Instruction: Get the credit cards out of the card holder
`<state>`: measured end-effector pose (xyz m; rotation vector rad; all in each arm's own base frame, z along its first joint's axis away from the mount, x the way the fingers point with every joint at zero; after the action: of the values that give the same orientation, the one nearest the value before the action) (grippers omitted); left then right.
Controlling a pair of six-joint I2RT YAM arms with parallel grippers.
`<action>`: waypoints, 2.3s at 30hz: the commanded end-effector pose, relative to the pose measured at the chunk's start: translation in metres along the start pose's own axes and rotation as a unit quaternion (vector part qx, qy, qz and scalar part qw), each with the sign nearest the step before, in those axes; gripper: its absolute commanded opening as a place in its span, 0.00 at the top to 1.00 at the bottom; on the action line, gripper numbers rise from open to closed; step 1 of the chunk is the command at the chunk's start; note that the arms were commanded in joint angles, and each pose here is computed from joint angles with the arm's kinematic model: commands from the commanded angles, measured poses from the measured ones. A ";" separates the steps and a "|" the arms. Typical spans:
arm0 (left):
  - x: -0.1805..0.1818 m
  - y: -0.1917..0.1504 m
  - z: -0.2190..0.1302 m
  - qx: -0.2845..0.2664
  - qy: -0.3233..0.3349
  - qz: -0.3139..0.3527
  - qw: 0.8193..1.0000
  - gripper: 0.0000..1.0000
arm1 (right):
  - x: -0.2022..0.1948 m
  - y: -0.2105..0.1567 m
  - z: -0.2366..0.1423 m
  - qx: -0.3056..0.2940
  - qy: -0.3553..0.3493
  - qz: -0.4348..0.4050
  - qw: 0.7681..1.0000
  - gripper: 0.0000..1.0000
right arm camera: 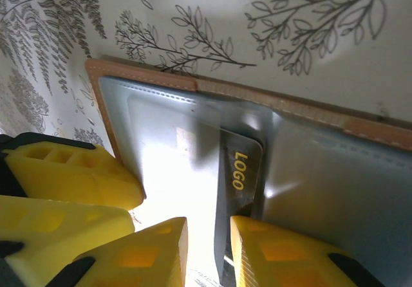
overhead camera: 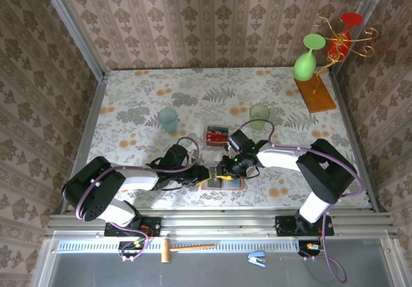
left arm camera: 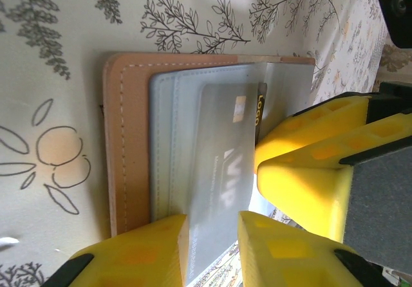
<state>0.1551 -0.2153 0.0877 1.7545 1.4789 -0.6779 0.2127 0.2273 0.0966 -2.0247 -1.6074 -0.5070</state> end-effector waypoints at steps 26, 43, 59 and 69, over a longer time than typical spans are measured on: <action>-0.004 0.005 -0.002 0.003 0.006 -0.007 1.000 0.72 | 0.007 -0.002 -0.019 -0.029 -0.024 -0.030 0.999 0.75; -0.022 0.024 0.003 0.018 0.015 0.029 0.999 0.83 | -0.010 0.001 -0.026 -0.035 0.028 0.012 0.999 0.76; -0.004 0.014 0.012 0.037 0.033 0.015 0.999 0.86 | -0.019 0.004 -0.016 -0.023 0.034 0.025 0.999 0.77; 0.000 0.011 0.012 0.039 0.038 0.008 0.998 0.86 | -0.026 0.004 -0.008 -0.012 0.038 0.034 0.999 0.78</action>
<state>0.1692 -0.2294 0.0890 1.8527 1.5019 -0.6706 0.2126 0.2019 0.0937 -2.0502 -1.5272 -0.5971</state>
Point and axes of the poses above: each hand's point on the last joint's axis, 136 mm out from that joint toward the fingers, its own z axis out along the fingers, its own x axis along the line the jaws close on, y = z × x, the point moved 9 cm from there along -z, back along the fingers, and after that the axes turned 11 degrees about z, right-handed, at the moved point
